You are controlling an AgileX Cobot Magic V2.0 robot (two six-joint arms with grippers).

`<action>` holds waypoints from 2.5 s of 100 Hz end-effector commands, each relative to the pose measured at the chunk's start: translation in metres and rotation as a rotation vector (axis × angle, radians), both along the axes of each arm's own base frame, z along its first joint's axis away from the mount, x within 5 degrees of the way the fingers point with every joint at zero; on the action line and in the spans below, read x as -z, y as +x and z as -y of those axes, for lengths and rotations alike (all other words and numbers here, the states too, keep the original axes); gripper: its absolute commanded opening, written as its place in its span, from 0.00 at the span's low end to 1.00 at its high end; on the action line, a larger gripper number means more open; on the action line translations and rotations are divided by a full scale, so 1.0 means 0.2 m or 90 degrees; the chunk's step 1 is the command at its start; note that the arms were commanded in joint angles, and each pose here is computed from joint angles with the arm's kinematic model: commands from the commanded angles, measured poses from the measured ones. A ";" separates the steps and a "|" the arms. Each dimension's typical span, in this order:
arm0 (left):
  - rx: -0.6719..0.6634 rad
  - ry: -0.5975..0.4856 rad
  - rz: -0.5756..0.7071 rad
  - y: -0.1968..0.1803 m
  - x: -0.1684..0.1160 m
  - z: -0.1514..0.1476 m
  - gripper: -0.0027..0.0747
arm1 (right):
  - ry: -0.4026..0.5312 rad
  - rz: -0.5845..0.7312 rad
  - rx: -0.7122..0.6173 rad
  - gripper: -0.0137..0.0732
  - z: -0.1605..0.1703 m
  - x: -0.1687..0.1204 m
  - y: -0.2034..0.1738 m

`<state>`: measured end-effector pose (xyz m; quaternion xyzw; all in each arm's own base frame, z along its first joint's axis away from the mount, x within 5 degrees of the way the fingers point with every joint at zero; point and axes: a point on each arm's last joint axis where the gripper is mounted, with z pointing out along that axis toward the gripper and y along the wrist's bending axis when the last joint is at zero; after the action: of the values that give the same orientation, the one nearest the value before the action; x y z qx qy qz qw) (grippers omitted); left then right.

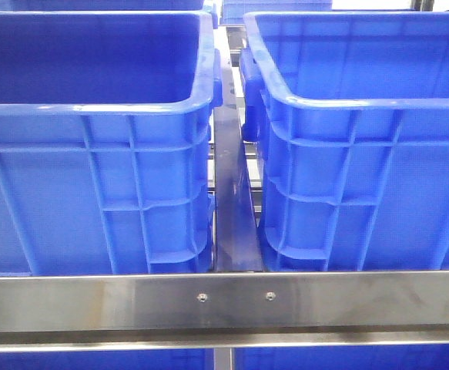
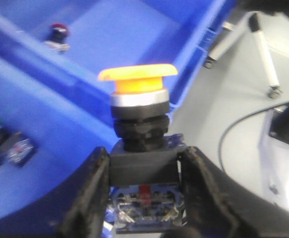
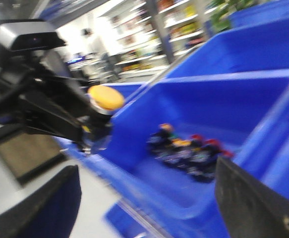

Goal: Pick red and yellow buttons and place in box
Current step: 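Close the left gripper on the yellow button and lift it, then grasp the yellow button cap with the right gripper, then lower the yellow button into the empty crate with the right gripper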

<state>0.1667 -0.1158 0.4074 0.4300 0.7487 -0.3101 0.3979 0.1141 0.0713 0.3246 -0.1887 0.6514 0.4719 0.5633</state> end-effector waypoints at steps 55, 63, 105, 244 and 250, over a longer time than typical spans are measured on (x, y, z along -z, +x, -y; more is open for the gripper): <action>0.037 -0.057 0.028 -0.07 -0.09 0.06 0.21 | 0.079 -0.062 -0.297 0.82 -0.31 -0.21 0.23; 0.040 -0.056 0.026 -0.07 -0.08 0.06 0.21 | 0.078 -0.078 -0.303 0.82 -0.34 -0.21 0.27; 0.041 -0.055 0.028 -0.07 -0.08 0.06 0.21 | 0.080 -0.117 -0.352 0.82 -0.48 -0.21 0.43; 0.025 -0.034 0.032 -0.06 -0.07 0.05 0.80 | 0.078 -0.107 -0.369 0.29 -0.59 -0.27 0.52; 0.015 -0.034 0.029 -0.06 -0.07 0.04 0.80 | 0.079 -0.106 -0.356 0.29 -0.57 -0.27 0.54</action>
<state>0.1598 -0.1243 0.4064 0.4562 0.7380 -0.3092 0.3893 0.2213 0.1947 0.3531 -0.3035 0.6281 0.6344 0.3329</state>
